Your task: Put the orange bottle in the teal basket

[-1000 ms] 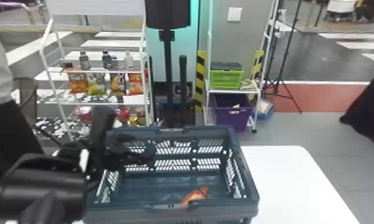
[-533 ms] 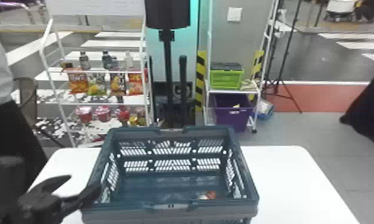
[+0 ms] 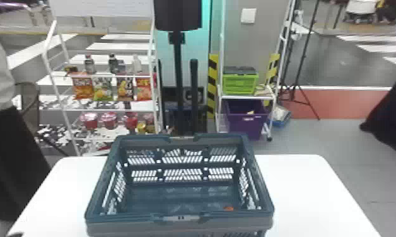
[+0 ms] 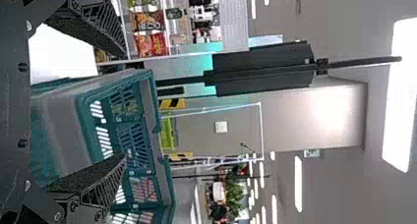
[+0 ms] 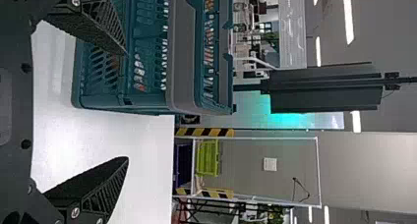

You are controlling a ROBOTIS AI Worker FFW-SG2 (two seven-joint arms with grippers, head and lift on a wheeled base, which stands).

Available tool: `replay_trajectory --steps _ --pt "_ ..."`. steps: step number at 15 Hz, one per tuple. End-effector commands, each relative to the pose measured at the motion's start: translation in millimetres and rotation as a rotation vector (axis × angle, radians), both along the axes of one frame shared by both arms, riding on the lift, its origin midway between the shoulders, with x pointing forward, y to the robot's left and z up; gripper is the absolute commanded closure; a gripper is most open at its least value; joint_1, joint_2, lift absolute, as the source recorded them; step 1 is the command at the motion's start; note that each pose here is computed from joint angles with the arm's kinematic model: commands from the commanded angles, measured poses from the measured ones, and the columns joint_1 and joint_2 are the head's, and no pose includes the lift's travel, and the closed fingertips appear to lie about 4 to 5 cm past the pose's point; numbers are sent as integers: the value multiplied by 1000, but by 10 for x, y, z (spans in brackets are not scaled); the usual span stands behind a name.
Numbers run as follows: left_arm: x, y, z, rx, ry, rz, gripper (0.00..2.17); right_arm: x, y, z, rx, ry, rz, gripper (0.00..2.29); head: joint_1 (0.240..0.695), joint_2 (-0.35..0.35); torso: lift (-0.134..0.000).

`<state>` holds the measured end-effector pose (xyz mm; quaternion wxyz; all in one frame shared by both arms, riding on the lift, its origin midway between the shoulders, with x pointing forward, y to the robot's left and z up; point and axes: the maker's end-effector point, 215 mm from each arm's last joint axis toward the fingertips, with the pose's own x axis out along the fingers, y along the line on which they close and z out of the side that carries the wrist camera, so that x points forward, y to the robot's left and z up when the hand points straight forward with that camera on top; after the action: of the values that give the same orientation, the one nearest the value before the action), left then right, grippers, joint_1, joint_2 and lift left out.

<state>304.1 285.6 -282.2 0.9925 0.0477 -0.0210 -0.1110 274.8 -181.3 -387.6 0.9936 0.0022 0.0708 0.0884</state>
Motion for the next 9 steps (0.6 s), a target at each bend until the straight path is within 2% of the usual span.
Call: replay_trajectory --steps 1,3,6,9 --pt "-285 27 -316 -13 -9 27 188 19 87 30 9 -8 20 130 499 0 0" --pt "-387 81 -546 -24 -6 66 188 15 147 72 18 -19 31 130 499 0 0" --pt "-466 64 -621 -34 -38 106 184 12 181 128 21 -27 42 130 499 0 0" --pt "-477 -41 -767 -43 -13 114 188 32 182 139 31 -26 48 130 499 0 0"
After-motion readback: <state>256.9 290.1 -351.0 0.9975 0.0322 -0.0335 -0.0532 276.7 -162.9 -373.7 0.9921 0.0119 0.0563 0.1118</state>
